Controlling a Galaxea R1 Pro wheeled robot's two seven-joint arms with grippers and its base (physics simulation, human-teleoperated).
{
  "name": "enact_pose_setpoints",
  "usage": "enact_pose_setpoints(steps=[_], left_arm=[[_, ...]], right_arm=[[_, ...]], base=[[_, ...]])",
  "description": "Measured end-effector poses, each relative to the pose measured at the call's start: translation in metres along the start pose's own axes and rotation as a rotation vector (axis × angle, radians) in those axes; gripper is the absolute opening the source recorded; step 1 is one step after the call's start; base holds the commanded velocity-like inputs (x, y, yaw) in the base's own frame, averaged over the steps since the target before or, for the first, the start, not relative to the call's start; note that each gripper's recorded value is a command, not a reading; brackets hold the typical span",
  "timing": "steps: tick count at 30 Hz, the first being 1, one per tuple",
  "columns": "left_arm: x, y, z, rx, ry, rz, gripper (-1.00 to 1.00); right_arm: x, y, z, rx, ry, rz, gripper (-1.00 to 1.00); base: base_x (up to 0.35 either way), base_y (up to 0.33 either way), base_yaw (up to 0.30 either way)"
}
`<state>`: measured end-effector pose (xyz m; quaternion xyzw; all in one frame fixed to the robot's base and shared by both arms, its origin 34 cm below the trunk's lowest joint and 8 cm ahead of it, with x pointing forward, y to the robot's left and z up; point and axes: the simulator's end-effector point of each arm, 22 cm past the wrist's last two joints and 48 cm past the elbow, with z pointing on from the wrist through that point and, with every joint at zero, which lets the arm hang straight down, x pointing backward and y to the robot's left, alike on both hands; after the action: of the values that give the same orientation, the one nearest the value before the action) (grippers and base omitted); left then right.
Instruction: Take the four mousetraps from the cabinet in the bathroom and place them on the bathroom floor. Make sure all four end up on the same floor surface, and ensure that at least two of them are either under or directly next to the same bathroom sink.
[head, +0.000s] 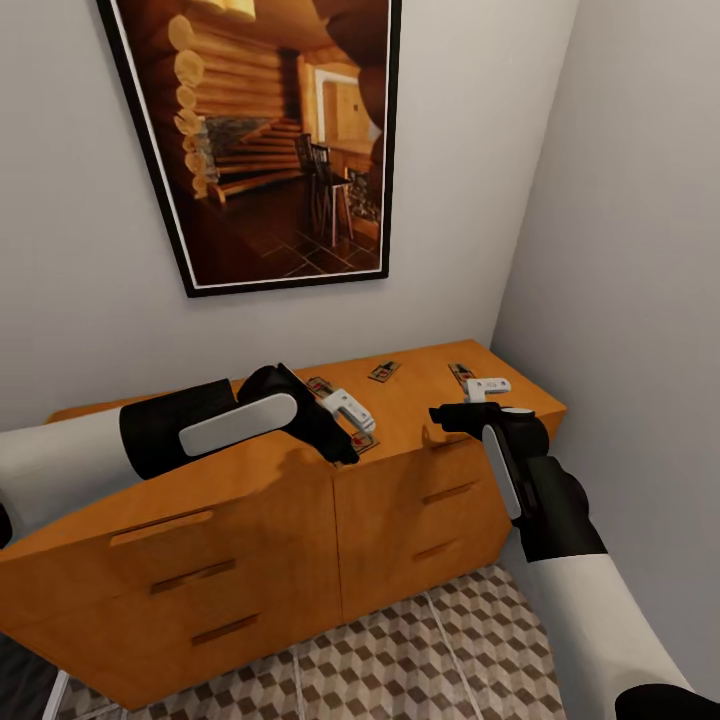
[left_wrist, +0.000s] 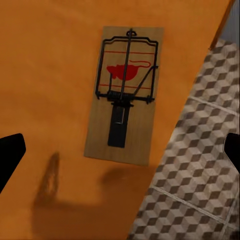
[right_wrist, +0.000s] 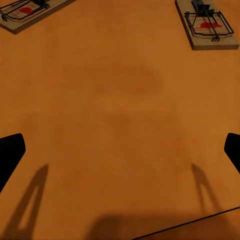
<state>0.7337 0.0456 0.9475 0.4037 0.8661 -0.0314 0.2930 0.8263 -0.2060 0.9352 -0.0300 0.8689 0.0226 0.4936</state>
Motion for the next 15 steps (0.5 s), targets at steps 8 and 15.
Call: enact_pose_setpoints(steps=[8,15], left_arm=[[0.0007,-0.0080,0.0003,0.037,0.001,0.000,1.00],[0.0061,-0.0090,0.0029,0.043,0.011,0.000,1.00]], right_arm=[[0.0000,0.0000,0.0000,0.000,0.000,0.000,1.00],[0.0001,0.0000,0.0000,0.000,0.000,0.000,1.00]], base=[[0.000,0.000,0.000],[0.000,0.000,0.000]])
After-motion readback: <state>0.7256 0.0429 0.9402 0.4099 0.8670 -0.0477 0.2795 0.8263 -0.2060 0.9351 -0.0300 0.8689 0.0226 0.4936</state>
